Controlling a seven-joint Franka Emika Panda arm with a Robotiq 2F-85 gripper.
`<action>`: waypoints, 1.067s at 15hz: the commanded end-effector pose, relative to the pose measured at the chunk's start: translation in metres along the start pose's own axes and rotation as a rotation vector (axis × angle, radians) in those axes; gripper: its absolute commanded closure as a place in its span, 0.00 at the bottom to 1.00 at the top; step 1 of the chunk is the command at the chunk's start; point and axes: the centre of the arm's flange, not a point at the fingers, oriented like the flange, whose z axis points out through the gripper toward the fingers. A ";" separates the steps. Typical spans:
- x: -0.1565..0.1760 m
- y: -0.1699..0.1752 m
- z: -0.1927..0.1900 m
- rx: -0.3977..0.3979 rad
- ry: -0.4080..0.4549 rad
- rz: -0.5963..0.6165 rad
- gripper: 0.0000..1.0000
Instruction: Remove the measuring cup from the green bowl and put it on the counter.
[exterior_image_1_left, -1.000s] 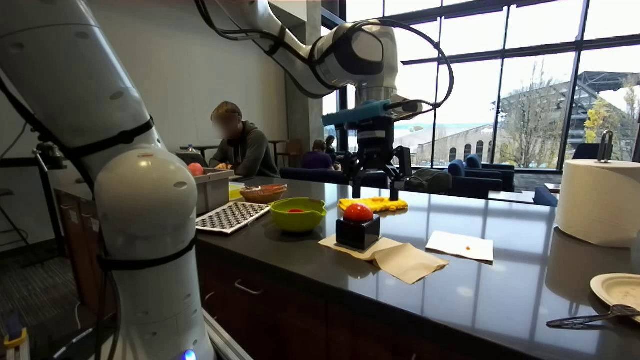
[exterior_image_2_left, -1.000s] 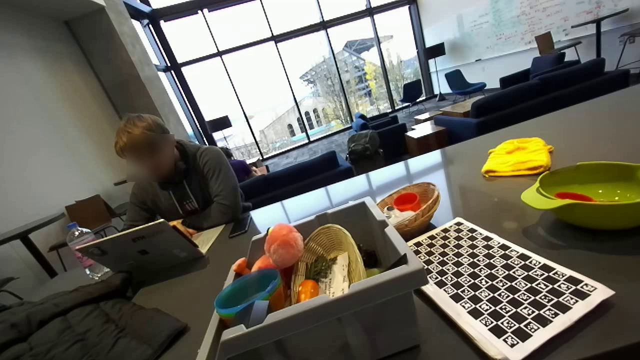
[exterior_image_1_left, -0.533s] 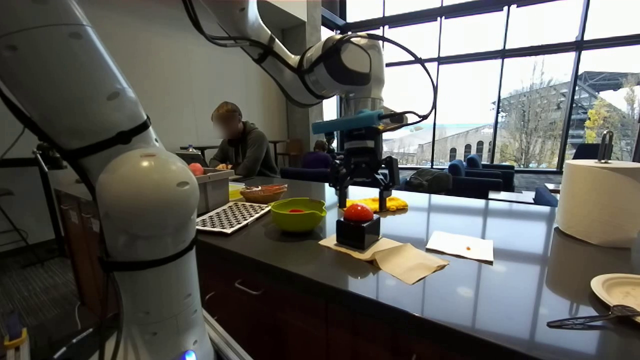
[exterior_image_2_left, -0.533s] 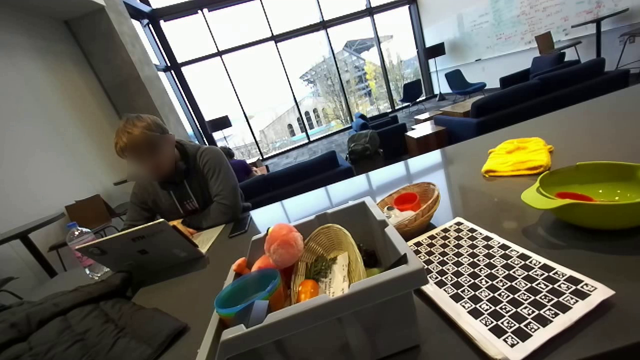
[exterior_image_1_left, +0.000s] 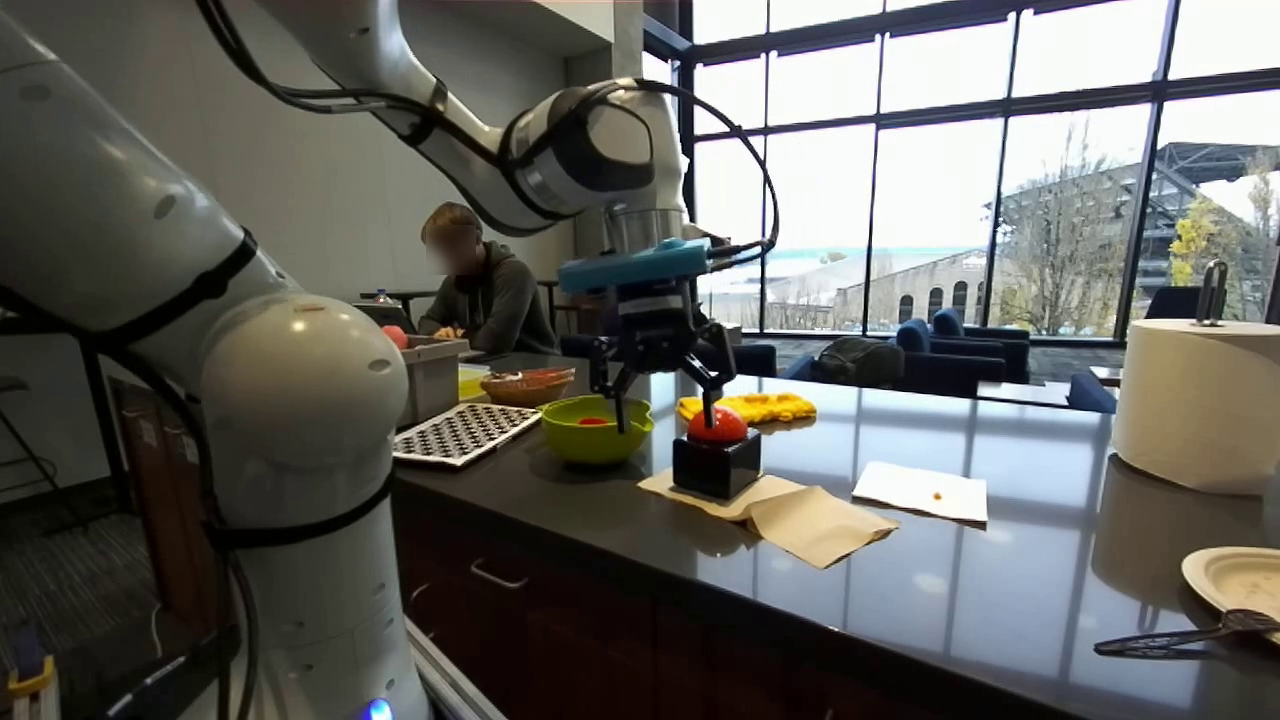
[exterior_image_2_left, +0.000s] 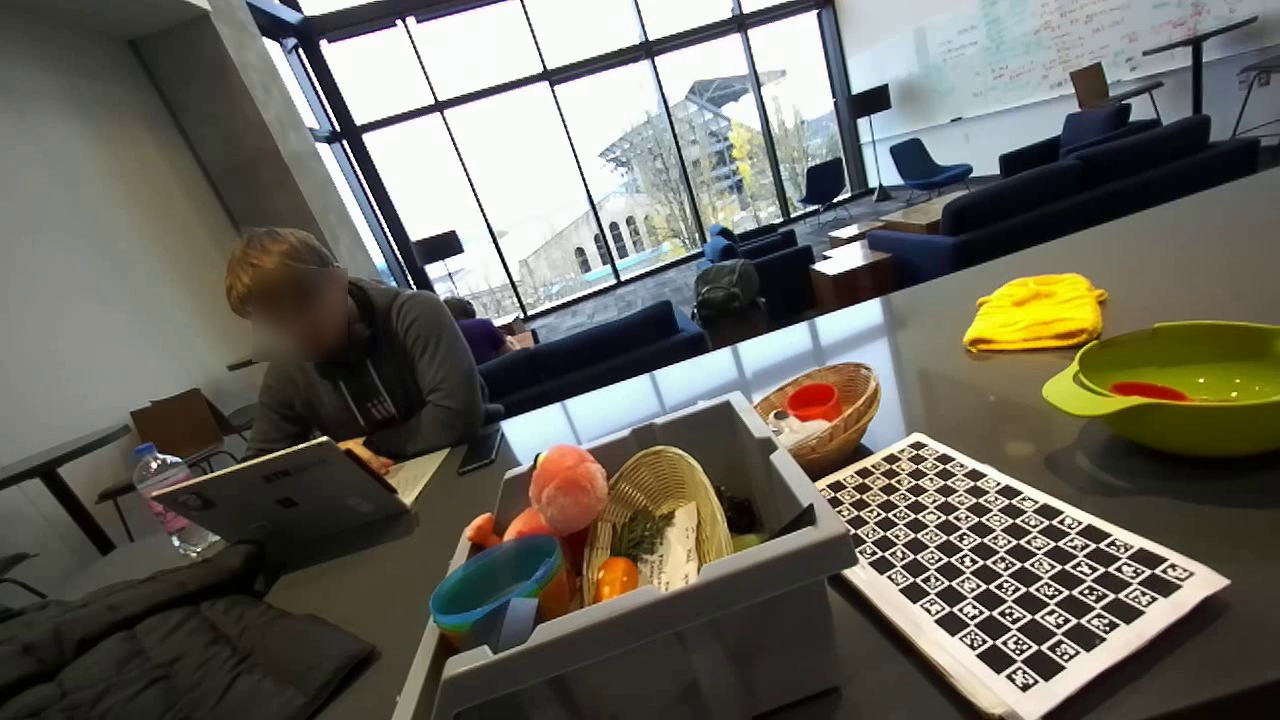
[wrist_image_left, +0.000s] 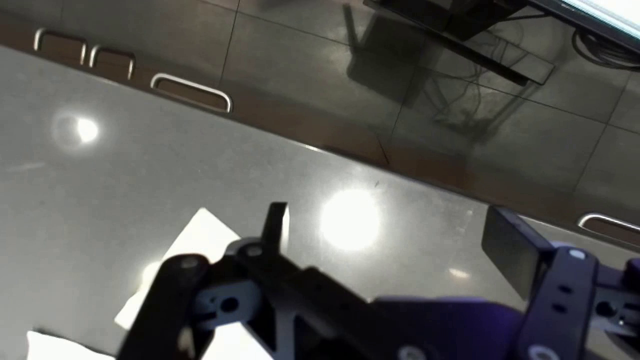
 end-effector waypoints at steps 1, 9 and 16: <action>-0.016 -0.030 -0.023 -0.031 0.132 -0.146 0.00; 0.019 -0.041 -0.064 -0.060 0.196 -0.296 0.00; 0.021 -0.045 -0.060 -0.073 0.198 -0.331 0.00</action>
